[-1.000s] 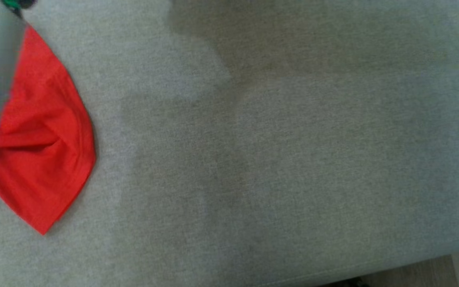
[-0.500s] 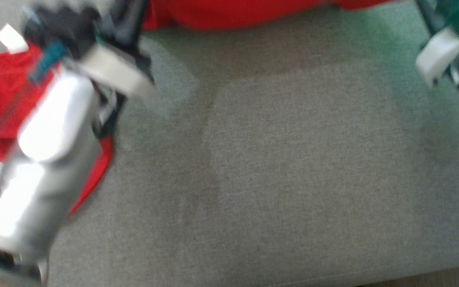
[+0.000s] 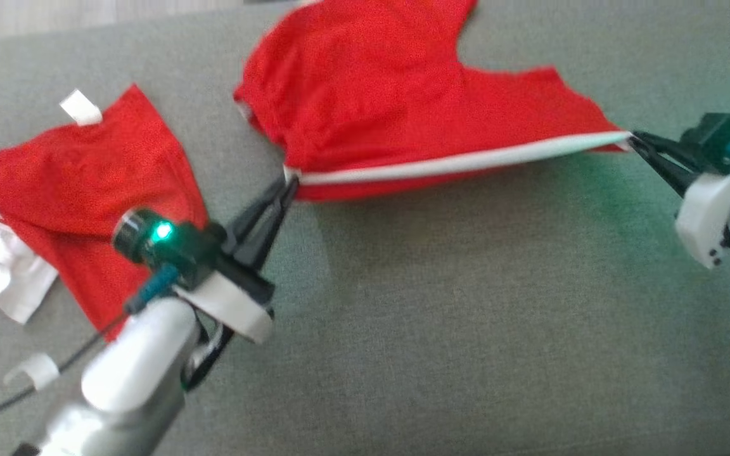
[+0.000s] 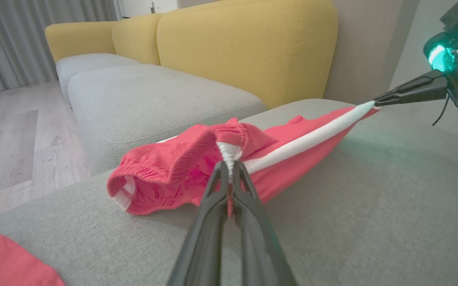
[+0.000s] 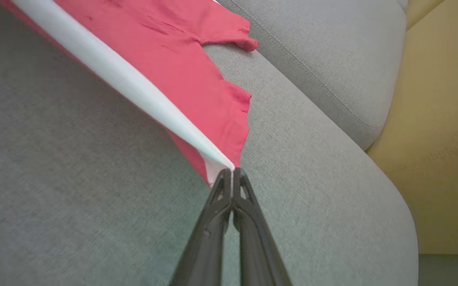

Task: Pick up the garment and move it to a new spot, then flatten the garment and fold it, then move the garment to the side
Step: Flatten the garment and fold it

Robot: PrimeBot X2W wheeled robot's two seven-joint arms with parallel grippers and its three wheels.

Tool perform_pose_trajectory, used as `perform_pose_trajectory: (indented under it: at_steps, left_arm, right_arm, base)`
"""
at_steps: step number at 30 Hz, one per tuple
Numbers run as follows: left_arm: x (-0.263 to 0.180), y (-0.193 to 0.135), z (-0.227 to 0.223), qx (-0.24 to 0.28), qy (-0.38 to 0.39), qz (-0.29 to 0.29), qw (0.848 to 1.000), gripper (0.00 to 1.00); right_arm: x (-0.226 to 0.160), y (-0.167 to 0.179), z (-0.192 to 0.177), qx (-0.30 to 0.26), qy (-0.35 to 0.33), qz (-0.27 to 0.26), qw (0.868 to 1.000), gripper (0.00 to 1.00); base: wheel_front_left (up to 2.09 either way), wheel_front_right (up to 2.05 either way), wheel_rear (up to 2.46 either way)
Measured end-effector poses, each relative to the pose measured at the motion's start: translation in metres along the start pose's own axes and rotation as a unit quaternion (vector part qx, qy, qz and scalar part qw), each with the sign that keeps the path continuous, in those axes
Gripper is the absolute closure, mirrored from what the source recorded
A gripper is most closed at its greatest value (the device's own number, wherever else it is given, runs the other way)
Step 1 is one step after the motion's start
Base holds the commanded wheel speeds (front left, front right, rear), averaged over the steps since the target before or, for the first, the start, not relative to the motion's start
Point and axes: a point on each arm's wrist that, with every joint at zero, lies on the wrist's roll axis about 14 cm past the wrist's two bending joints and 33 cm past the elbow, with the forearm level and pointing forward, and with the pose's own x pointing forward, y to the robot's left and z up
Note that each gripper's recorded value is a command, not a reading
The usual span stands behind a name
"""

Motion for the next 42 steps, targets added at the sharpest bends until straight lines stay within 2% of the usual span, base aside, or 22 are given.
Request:
perform_pose_trajectory:
  at_steps: [4, 11, 17, 22, 28, 31, 35, 42]
  left_arm:
    - [-0.015, -0.019, 0.003, 0.002, -0.002, -0.006, 1.000, 1.00]
    - [-0.052, -0.056, 0.002, -0.008, 0.005, -0.007, 1.000, 1.00]
    - [-0.069, -0.084, 0.011, -0.031, -0.008, -0.010, 0.999, 1.00]
    - [-0.073, -0.092, 0.015, -0.039, -0.013, -0.013, 0.999, 1.00]
    - [-0.067, -0.085, 0.020, -0.035, -0.019, -0.007, 0.999, 1.00]
    - [-0.056, -0.071, 0.029, -0.026, -0.031, 0.001, 0.999, 1.00]
    - [-0.040, -0.044, 0.035, -0.016, -0.039, 0.021, 0.999, 1.00]
    - [-0.026, -0.006, 0.018, -0.010, -0.018, 0.055, 0.998, 1.00]
  right_arm:
    - [-0.023, 0.003, -0.003, 0.015, 0.011, 0.006, 1.000, 1.00]
    - [-0.069, 0.032, -0.021, 0.040, 0.033, 0.029, 0.998, 1.00]
    - [-0.102, 0.037, -0.032, 0.052, 0.035, 0.025, 0.998, 1.00]
    - [-0.112, 0.031, -0.030, 0.061, 0.024, 0.014, 0.998, 1.00]
    - [-0.104, 0.006, -0.009, 0.037, -0.008, -0.014, 0.999, 1.00]
    - [-0.093, -0.005, 0.000, 0.017, -0.017, -0.022, 0.999, 1.00]
    - [-0.069, -0.019, 0.015, -0.008, -0.025, -0.026, 0.999, 1.00]
    - [-0.011, -0.035, 0.052, -0.069, -0.039, -0.015, 0.997, 1.00]
  base:
    - [0.00, 0.00, 0.00]
    - [0.00, 0.00, 0.00]
    - [0.00, 0.00, 0.00]
    - [0.00, 0.00, 0.00]
    - [0.00, 0.00, 0.00]
    - [0.00, 0.00, 0.00]
    - [0.00, 0.00, 0.00]
    - [0.00, 0.00, 0.00]
